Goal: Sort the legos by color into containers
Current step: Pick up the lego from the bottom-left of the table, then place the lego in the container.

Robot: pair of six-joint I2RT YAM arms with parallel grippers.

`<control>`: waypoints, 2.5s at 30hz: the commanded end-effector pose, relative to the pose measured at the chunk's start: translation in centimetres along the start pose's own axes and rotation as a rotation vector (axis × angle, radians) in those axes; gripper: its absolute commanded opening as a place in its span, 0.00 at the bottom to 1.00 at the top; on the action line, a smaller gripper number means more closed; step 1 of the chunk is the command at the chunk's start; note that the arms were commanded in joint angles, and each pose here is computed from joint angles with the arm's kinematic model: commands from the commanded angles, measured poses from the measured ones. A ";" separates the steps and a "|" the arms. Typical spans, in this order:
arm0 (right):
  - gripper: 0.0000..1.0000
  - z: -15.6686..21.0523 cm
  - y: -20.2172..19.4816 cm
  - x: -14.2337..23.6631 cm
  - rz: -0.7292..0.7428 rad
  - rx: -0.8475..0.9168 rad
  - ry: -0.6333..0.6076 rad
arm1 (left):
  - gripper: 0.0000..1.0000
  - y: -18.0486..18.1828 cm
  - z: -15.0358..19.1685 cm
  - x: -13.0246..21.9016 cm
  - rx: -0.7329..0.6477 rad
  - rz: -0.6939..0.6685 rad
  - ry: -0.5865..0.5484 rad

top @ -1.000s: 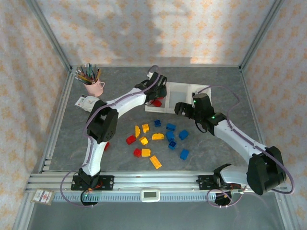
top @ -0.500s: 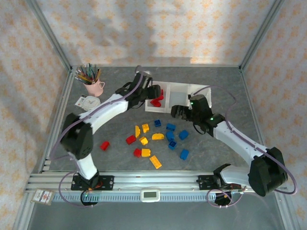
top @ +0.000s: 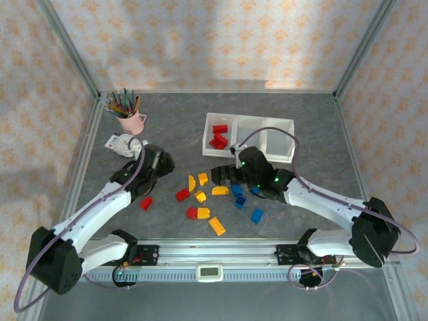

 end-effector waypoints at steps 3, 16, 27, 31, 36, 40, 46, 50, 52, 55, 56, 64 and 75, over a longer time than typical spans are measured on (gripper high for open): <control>1.00 1.3 1.7 -1.4 -0.054 -0.002 0.011 | 0.99 6.6 1.5 -0.1 0.122 -0.216 -0.009; 1.00 2.8 1.5 -2.3 -0.040 -0.015 0.033 | 0.99 7.2 7.0 -2.2 0.164 -0.145 0.209; 1.00 3.3 1.1 -2.8 -0.024 -0.015 0.047 | 0.86 5.8 9.3 -2.3 0.093 -0.117 0.260; 1.00 3.4 1.0 -2.7 -0.016 -0.012 0.048 | 0.78 6.1 9.7 -2.5 0.096 -0.125 0.263; 1.00 3.5 0.9 -2.8 -0.015 -0.014 0.052 | 0.68 6.2 10.1 -2.6 0.076 -0.140 0.279; 1.00 3.4 0.9 -3.0 -0.012 -0.013 0.052 | 0.59 5.9 10.3 -2.6 0.056 -0.141 0.288; 1.00 3.2 1.1 -3.1 -0.014 -0.014 0.052 | 0.45 5.9 10.5 -2.5 0.050 -0.137 0.296; 1.00 3.2 1.1 -3.0 -0.014 -0.014 0.050 | 0.35 5.7 10.4 -2.3 0.052 -0.122 0.293; 1.00 3.1 1.1 -3.0 -0.013 -0.014 0.048 | 0.30 5.5 10.4 -2.3 0.057 -0.107 0.292; 1.00 2.9 1.1 -2.9 -0.009 -0.015 0.044 | 0.26 5.1 10.2 -2.1 0.059 -0.089 0.293; 1.00 2.9 1.2 -2.8 -0.011 -0.014 0.042 | 0.24 4.9 10.1 -1.9 0.060 -0.083 0.290; 1.00 -0.2 -0.6 -0.9 0.015 -0.078 -0.023 | 0.20 1.0 6.4 0.0 0.099 0.065 0.209; 1.00 -5.0 -8.0 1.8 0.184 -0.261 -0.138 | 0.19 -14.5 -1.8 0.6 0.004 0.320 0.042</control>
Point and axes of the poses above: each hand's point on the last joint's axis, 136 mm out from that joint toward the fingers, its own x axis back along the fingers, its own y axis along the line the jaws close on, z = x × y, the point moved 4 cm from there along x, back along the fingers, and after that the axes turned 1 degree about x, right-handed, at the moved point
